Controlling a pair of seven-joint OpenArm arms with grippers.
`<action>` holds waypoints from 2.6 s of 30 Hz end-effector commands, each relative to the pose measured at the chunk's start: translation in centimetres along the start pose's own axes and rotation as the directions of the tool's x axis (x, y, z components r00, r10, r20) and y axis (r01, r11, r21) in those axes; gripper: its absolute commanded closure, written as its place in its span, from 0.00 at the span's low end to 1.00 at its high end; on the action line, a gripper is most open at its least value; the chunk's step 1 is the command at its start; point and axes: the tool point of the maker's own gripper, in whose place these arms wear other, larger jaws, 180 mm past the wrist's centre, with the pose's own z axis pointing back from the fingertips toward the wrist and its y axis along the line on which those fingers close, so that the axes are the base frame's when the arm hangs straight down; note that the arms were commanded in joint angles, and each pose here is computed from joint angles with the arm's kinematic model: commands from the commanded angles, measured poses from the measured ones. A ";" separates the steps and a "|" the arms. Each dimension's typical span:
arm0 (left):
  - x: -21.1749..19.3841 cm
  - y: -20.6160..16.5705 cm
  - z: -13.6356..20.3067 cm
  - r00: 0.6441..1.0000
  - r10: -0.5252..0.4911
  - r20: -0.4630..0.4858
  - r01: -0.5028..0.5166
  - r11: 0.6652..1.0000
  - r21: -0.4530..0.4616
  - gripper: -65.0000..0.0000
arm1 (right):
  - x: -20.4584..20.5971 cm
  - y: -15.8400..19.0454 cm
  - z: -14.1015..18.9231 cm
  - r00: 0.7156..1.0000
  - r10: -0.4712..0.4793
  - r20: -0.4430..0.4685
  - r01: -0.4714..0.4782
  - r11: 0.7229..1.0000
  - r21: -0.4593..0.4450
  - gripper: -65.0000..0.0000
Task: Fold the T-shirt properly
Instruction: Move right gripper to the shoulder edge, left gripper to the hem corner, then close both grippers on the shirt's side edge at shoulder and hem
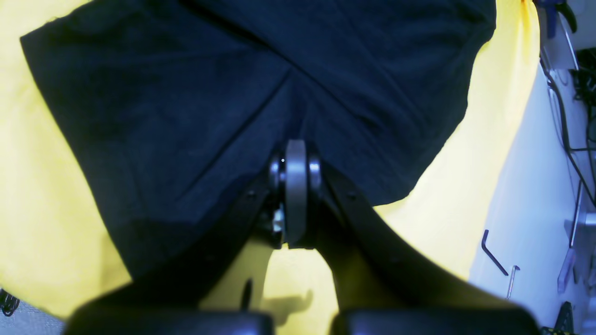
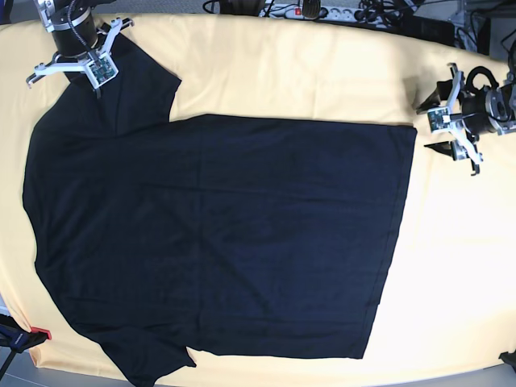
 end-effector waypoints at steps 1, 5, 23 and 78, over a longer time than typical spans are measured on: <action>0.0 1.0 0.3 0.999 -0.032 -0.005 0.032 0.999 0.015 0.43 | 0.6 -0.5 0.2 1.000 0.009 0.025 -0.009 1.000 -0.017 1.00; -0.8 0.7 -0.8 0.998 -0.059 -0.037 0.059 0.998 -0.019 0.43 | 0.6 -0.5 0.2 1.000 0.008 0.025 -0.008 1.000 -0.017 1.00; 2.7 3.4 -3.3 0.994 -0.094 0.049 0.091 0.994 0.060 0.43 | 0.6 -0.5 0.2 1.000 0.008 0.025 -0.008 1.000 -0.018 1.00; 6.8 7.2 -2.7 0.993 -0.104 0.063 0.088 0.970 0.226 1.00 | -6.7 -3.5 -7.1 0.982 0.065 -0.179 -0.081 0.993 -0.083 0.60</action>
